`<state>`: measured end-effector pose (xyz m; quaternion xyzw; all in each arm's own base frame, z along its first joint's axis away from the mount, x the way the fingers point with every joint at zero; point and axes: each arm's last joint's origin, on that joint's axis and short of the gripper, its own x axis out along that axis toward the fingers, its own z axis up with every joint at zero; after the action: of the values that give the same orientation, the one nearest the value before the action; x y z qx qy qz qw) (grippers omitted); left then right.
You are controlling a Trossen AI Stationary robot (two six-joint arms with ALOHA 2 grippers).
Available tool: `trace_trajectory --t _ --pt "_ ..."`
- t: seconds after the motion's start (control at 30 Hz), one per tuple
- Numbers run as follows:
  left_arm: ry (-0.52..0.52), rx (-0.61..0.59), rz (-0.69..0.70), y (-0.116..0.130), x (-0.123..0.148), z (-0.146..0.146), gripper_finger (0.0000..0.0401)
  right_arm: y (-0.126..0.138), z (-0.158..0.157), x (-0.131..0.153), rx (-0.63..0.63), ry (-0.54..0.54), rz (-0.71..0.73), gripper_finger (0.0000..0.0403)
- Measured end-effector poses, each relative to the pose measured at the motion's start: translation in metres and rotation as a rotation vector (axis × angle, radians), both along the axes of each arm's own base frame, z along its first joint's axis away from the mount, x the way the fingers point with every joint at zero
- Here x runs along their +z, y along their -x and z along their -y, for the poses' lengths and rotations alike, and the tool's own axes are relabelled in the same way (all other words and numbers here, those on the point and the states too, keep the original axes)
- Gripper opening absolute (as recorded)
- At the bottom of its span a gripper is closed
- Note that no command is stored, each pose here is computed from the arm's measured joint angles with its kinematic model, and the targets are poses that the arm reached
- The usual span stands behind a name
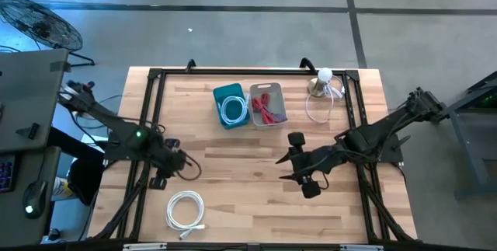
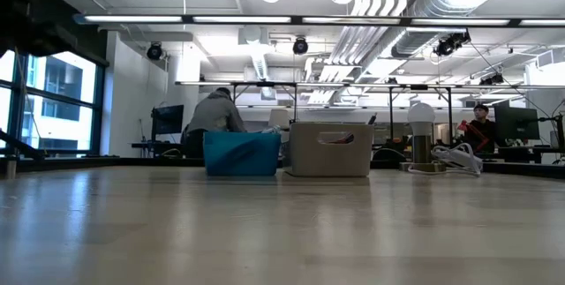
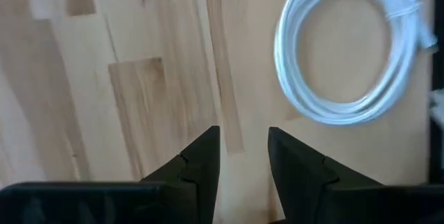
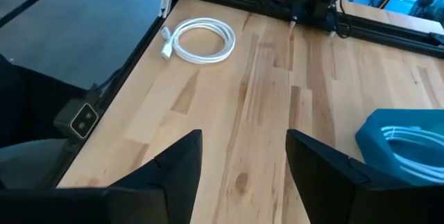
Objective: Pick & Place USB Port
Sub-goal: Put the white HDMI cable into the blue bin
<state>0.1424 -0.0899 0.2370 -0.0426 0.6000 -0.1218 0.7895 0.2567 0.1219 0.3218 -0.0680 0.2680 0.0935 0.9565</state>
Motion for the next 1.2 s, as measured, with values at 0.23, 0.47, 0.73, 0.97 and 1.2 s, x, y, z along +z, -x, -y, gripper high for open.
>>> trace_trajectory --t 0.23,0.47,0.73,0.97,1.2 --pt "0.007 -0.069 0.025 -0.016 -0.027 0.024 0.0119 0.002 -0.004 0.0 0.004 -0.005 0.003 0.0201" --pt "0.078 -0.025 0.045 -0.038 -0.044 0.044 0.0123 0.004 -0.008 0.0 0.014 -0.013 0.002 0.0201" --pt "0.051 -0.019 -0.055 -0.043 -0.064 0.05 0.0162 0.005 -0.011 0.0 0.011 -0.013 0.006 0.0201" --pt "0.095 -0.033 -0.007 -0.05 -0.065 0.055 0.0211 0.006 -0.016 -0.001 0.022 -0.014 0.0 0.0201" --pt "0.077 -0.026 0.006 -0.051 -0.065 0.055 0.0215 0.002 -0.023 -0.01 0.04 0.002 -0.024 0.0201"
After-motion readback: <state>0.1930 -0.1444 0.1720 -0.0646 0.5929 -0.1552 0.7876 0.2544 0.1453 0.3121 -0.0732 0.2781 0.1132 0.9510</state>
